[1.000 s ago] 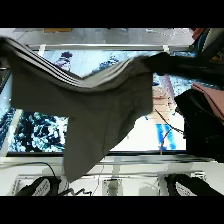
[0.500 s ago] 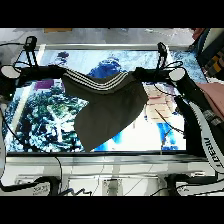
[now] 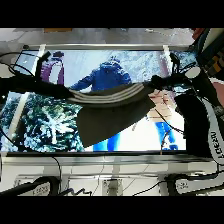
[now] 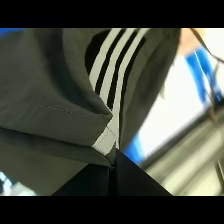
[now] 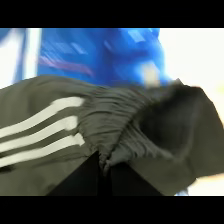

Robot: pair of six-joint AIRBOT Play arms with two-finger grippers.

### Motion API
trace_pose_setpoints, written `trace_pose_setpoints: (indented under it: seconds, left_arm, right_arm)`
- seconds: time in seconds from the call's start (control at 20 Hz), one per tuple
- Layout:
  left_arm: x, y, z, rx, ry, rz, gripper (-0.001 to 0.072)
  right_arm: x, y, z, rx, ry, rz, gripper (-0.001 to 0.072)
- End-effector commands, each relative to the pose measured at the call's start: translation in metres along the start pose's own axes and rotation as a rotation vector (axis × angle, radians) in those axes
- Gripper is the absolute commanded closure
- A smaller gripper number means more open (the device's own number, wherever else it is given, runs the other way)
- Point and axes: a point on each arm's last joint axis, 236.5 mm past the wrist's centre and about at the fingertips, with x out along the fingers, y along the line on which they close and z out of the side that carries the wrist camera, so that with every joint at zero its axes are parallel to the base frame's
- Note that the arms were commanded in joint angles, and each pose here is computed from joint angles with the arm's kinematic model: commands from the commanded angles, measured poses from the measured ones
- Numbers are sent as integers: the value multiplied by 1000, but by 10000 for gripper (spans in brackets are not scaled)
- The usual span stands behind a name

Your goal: Fold the clothes and pants, and hang the long-sleeved shirts on hangers.

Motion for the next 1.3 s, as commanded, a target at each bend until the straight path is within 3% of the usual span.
trace_pose_setpoints:
  seconds: [0.0, 0.3, 0.65, 0.7, 0.75, 0.8, 0.85, 0.9, 1.05, 1.25]
  left_arm:
    - [2, -15, -52, -87, 225, -11, 693]
    - [51, -47, -128, -145, 515, -67, 693]
    - [130, 0, -175, -199, 495, 108, 691]
    - [131, 2, -174, -207, 486, 113, 651]
    - [132, 3, -173, -207, 481, 114, 552]
    - [132, 3, -172, -206, 474, 116, 304]
    - [134, 5, -169, -205, 460, 120, 65]
    - [136, 7, -165, -203, 440, 126, 6]
    - [141, 13, -151, -195, 375, 144, 10]
    - [145, 18, -140, -189, 324, 159, 12]
  right_arm:
    - [-17, -41, -56, -22, 249, -129, 685]
    - [-28, -62, -83, -51, 377, -216, 684]
    - [-14, -75, -88, -39, 392, -233, 683]
    - [-9, -78, -87, -38, 388, -234, 609]
    - [-5, -81, -84, -37, 376, -237, 266]
    - [0, -83, -78, -41, 352, -240, 69]
    - [4, -86, -70, -44, 317, -247, 66]
    - [8, -88, -62, -48, 280, -252, 66]
    - [20, -95, -36, -53, 176, -262, 67]
    - [47, -113, -35, -36, 218, -253, 69]
